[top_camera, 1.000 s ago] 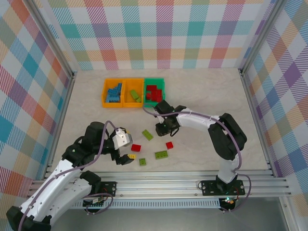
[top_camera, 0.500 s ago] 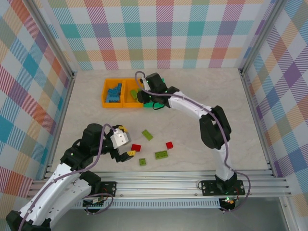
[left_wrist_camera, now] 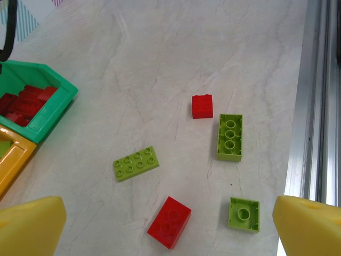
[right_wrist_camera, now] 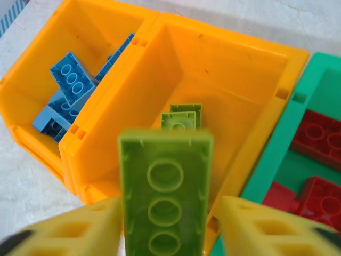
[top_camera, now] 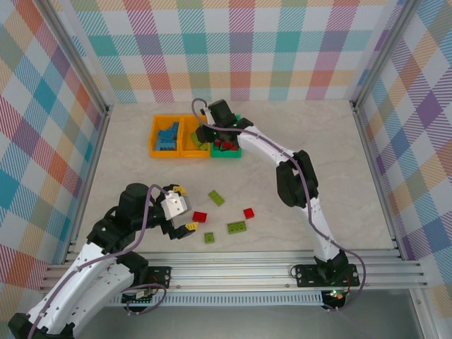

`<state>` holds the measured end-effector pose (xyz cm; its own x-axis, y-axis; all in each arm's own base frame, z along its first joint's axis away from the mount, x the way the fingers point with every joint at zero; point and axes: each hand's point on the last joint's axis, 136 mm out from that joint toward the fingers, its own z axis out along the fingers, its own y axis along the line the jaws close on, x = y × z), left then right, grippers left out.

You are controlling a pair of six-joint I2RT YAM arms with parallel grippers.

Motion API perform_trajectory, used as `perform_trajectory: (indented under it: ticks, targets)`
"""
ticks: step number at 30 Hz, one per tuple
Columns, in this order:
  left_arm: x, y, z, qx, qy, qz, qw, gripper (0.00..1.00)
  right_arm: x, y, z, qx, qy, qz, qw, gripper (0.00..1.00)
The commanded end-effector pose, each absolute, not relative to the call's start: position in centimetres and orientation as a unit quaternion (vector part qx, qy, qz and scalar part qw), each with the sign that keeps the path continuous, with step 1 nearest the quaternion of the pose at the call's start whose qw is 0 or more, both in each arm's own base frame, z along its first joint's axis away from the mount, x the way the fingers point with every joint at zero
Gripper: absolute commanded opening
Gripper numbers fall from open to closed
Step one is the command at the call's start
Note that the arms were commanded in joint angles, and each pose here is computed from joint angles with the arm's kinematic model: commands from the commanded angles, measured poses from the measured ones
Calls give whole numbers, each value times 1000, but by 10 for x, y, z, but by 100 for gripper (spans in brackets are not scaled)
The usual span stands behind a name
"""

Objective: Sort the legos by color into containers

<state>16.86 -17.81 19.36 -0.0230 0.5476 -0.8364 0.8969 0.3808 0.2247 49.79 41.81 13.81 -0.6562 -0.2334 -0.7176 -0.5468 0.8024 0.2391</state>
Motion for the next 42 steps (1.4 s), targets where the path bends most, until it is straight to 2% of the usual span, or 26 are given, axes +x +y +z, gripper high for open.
perform_trajectory:
  ticks: [1,6,10,15,20,22,24,28,30,34,42]
  targets:
    - [168,-181,196,531,675,-193,474,100,495,420,132,-233,888,213,334,57]
    - [169,-181,196,531,676,-190,475,100,486,415,150,-243,886,210,335,53]
    - [171,-179,197,526,678,-185,478,100,457,393,173,-249,881,213,342,53]
    - [190,-176,203,466,706,-181,502,100,381,341,193,-242,875,242,341,57]
    - [233,-156,228,286,789,-175,515,100,290,292,185,-220,889,283,286,68]
    - [249,-142,236,175,839,-175,485,100,261,271,178,-202,902,280,258,71]
    - [254,-138,231,90,883,-183,424,100,237,252,174,-185,913,276,235,74]
    - [235,-148,176,-41,948,-187,255,100,207,222,172,-150,931,261,206,81]
    - [226,-158,153,-53,958,-179,216,100,199,218,173,-140,935,263,192,87]
    - [225,-169,116,-73,966,-161,190,100,185,233,175,-159,925,309,155,99]
    - [221,-188,56,-6,988,-103,118,100,183,235,161,-156,930,305,134,100]
